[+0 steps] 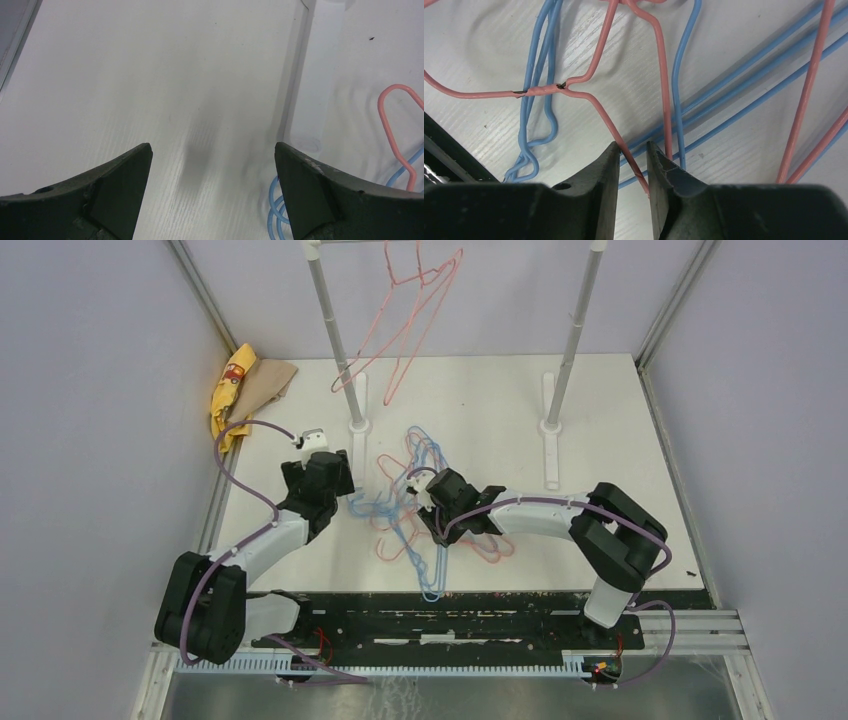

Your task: Organize the hangers

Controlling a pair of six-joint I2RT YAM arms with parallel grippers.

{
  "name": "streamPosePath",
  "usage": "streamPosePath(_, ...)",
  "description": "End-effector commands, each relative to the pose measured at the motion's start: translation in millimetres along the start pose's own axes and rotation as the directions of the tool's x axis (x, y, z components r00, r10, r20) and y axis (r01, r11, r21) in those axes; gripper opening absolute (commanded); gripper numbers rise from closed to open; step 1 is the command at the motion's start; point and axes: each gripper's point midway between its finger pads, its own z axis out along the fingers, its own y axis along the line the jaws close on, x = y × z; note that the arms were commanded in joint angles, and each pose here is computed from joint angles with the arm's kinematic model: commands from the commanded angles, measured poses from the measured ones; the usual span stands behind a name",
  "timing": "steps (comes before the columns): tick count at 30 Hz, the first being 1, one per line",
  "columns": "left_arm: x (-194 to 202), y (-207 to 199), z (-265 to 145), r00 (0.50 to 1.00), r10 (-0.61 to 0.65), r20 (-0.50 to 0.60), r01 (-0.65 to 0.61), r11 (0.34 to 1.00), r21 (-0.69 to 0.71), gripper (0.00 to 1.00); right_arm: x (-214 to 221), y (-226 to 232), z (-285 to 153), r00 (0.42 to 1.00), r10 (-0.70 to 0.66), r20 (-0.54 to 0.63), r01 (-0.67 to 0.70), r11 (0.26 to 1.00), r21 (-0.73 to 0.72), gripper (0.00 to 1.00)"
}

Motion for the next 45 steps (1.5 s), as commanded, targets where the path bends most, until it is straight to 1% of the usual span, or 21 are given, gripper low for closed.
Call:
streamPosePath(1, -22.2, -6.9, -4.4, 0.992, -0.108, 0.064, 0.106, 0.994, 0.022, 0.99, -10.1, -1.7, -1.3, 0.999, 0.005, 0.043, -0.006, 1.000, 0.026, 0.32)
streamPosePath(3, -25.4, -7.5, -5.1, 0.992, -0.110, 0.067, 0.109, 0.994, 0.024, 0.99, -14.4, -0.5, -5.7, 0.998, 0.007, 0.058, -0.008, 1.000, 0.022, 0.25)
streamPosePath(4, -28.0, -7.9, -5.7, 0.991, -0.113, 0.069, 0.111, 0.993, 0.025, 0.99, -19.4, 0.8, -11.1, 0.997, 0.005, 0.074, -0.007, 1.000, 0.018, 0.18)
streamPosePath(6, -35.1, -8.7, -8.0, 0.990, -0.120, 0.077, 0.118, 0.993, 0.029, 0.99, -26.0, 3.6, -21.0, 0.995, 0.008, 0.098, -0.009, 1.000, 0.008, 0.10)
streamPosePath(7, -39.1, -13.4, -10.0, 0.989, -0.127, 0.076, 0.123, 0.991, 0.055, 0.99, -31.2, 5.8, -28.4, 0.993, 0.007, 0.116, -0.007, 1.000, -0.001, 0.06)
streamPosePath(9, -48.2, -17.5, -14.0, 0.986, -0.142, 0.088, 0.135, 0.987, 0.082, 0.99, -40.8, 10.4, -45.0, 0.988, 0.008, 0.153, -0.005, 1.000, -0.018, 0.01)
streamPosePath(12, -53.1, -20.0, -17.8, 0.982, -0.162, 0.098, 0.152, 0.983, 0.105, 0.99, -50.9, 13.4, -74.6, 0.978, 0.002, 0.207, 0.003, 1.000, -0.024, 0.01)
streamPosePath(16, -51.2, -20.6, -17.4, 0.982, -0.164, 0.092, 0.154, 0.982, 0.108, 0.99, -59.4, 5.1, -108.6, 0.961, 0.016, 0.278, -0.020, 1.000, 0.014, 0.01)
streamPosePath(20, -58.4, -25.9, -21.4, 0.980, -0.174, 0.093, 0.161, 0.977, 0.139, 0.99, -61.6, -19.4, -133.6, 0.951, 0.037, 0.308, -0.068, 0.993, 0.091, 0.01)
streamPosePath(23, -60.9, -33.6, -21.6, 0.982, -0.168, 0.091, 0.150, 0.973, 0.174, 0.99, -60.7, -35.8, -148.8, 0.941, 0.077, 0.331, -0.116, 0.988, 0.098, 0.01)
streamPosePath(29, -50.5, -36.5, -11.9, 0.990, -0.124, 0.068, 0.113, 0.983, 0.148, 0.99, -59.4, -66.2, -180.8, 0.908, 0.142, 0.395, -0.203, 0.972, 0.119, 0.01)
streamPosePath(32, -53.0, -42.9, -10.8, 0.992, -0.109, 0.070, 0.098, 0.984, 0.149, 0.99, -72.7, -72.8, -201.6, 0.872, 0.192, 0.450, -0.243, 0.968, 0.057, 0.01)
streamPosePath(34, -56.5, -46.5, -12.4, 0.992, -0.092, 0.081, 0.080, 0.986, 0.146, 0.99, -84.4, -72.6, -217.0, 0.851, 0.213, 0.480, -0.246, 0.969, 0.006, 0.01)
streamPosePath(39, -61.3, -45.6, -14.9, 0.992, -0.079, 0.099, 0.065, 0.989, 0.133, 0.99, -106.4, -57.3, -251.5, 0.818, 0.237, 0.524, -0.209, 0.971, -0.112, 0.01)
streamPosePath(45, -52.1, -41.8, -11.9, 0.994, -0.067, 0.089, 0.056, 0.992, 0.115, 0.99, -121.8, -36.5, -292.4, 0.784, 0.250, 0.569, -0.146, 0.964, -0.223, 0.01)
